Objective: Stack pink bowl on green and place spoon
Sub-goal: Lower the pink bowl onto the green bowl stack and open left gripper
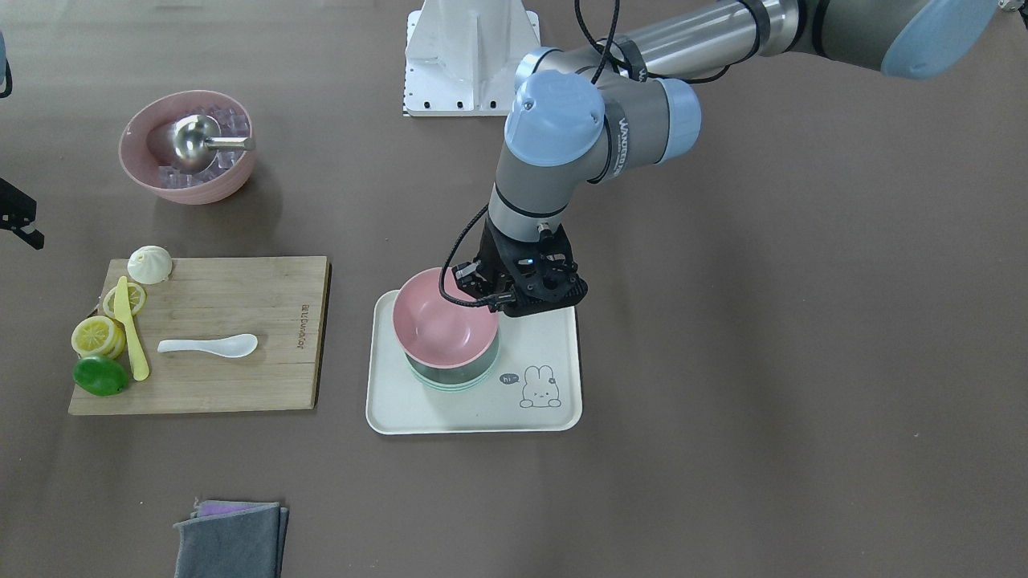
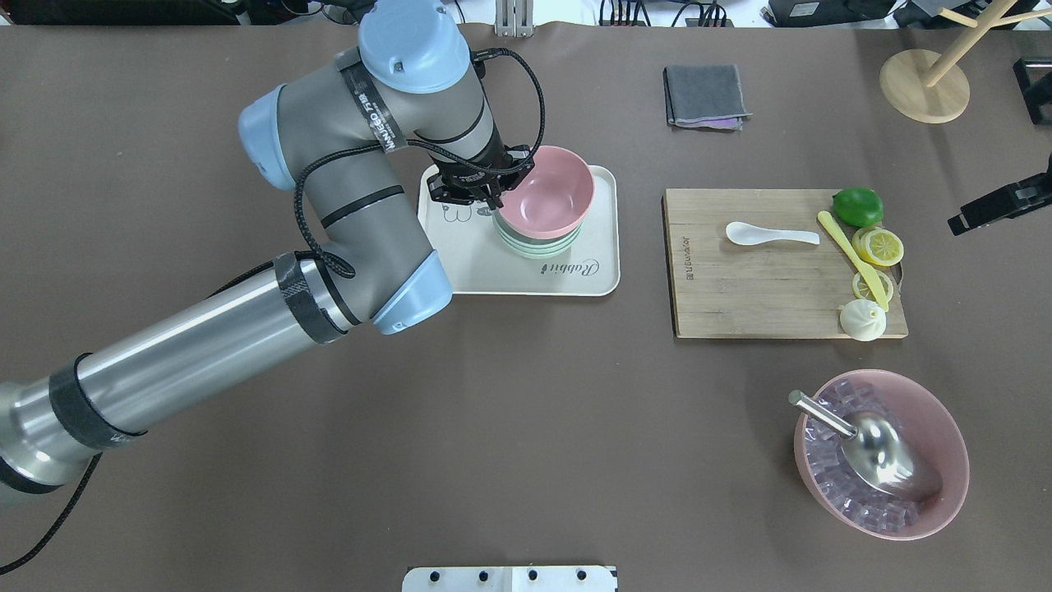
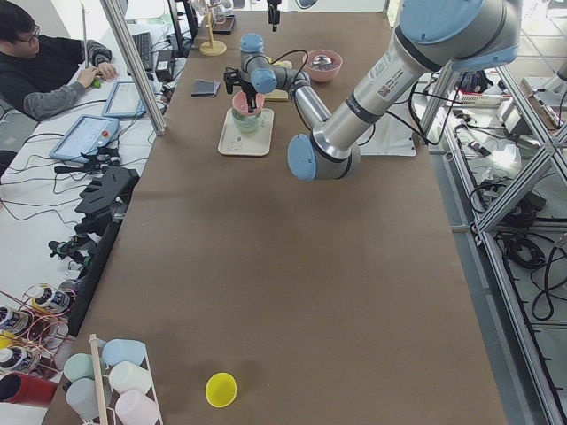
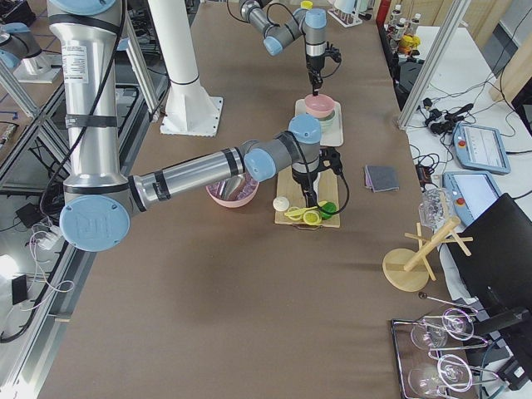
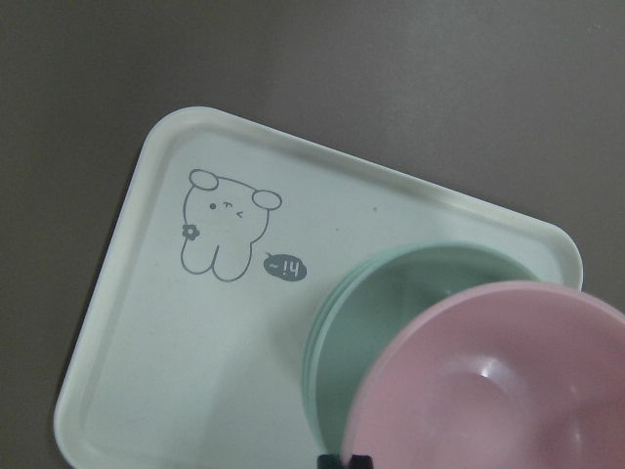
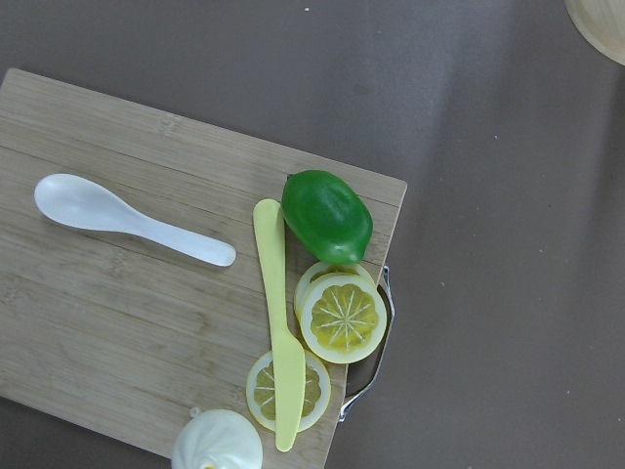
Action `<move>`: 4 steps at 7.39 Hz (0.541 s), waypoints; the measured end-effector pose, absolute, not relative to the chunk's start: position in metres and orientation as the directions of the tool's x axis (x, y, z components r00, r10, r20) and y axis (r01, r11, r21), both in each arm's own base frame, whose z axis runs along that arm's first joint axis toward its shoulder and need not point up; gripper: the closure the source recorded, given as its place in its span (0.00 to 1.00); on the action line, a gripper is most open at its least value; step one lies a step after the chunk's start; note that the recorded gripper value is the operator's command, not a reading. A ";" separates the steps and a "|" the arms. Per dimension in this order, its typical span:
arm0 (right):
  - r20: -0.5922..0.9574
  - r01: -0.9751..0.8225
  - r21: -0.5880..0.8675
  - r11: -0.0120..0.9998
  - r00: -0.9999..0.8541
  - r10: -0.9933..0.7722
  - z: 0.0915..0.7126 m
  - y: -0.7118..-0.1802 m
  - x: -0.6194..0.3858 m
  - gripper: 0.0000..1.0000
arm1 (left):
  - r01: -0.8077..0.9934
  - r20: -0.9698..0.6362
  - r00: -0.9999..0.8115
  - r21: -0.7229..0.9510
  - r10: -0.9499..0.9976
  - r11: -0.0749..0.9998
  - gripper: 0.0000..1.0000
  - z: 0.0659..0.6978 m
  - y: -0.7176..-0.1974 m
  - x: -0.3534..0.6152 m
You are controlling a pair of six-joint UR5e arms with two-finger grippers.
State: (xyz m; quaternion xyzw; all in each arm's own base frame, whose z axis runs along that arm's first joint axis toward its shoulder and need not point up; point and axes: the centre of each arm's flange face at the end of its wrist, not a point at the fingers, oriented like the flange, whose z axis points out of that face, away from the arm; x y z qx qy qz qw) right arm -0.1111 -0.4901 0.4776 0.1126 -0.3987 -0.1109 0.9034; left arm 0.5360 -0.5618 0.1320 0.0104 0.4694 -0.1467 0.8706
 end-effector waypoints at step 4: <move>0.695 0.110 0.293 0.950 0.657 -0.291 0.477 -0.491 -0.111 0.00 | 0.274 -0.822 0.518 -0.105 -0.238 0.956 1.00 0.143 -0.567 0.546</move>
